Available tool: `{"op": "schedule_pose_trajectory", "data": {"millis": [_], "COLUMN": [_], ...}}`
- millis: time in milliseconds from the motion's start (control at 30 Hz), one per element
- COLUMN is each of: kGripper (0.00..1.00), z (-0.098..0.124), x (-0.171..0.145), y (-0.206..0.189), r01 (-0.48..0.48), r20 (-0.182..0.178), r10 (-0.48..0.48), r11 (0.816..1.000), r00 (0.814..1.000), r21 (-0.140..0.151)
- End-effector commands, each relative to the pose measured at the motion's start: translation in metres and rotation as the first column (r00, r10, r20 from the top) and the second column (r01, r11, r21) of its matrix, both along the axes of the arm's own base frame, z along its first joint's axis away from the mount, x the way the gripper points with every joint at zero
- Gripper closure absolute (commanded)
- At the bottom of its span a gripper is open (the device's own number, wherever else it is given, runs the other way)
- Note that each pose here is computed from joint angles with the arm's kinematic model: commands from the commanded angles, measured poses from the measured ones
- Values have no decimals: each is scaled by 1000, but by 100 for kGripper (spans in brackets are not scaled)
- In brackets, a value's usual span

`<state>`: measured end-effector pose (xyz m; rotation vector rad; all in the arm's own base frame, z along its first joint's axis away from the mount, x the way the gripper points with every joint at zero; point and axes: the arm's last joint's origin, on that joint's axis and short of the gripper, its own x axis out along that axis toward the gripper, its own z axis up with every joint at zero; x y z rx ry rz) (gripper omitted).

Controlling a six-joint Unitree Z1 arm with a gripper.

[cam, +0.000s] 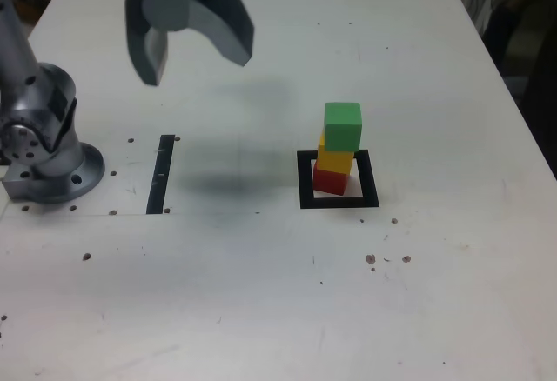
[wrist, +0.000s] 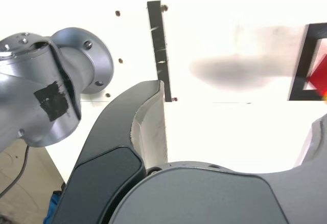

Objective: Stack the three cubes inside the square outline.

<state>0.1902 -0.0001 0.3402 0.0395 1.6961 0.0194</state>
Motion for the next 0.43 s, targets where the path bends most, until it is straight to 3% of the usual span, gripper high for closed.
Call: {"op": "schedule_pose_trajectory", "data": {"millis": [0, 200, 400], "kGripper": [1, 1, 1], "z": [-24, -67, -91], "x": [-15, -42, -50], "y": [0, -1, -1], "r01": [-9, -26, -28], "r20": [-68, -105, -142], "r10": [8, 24, 25], "r11": [1000, 1000, 999], "r00": [998, 994, 990], "r21": [-5, -18, -24]}}
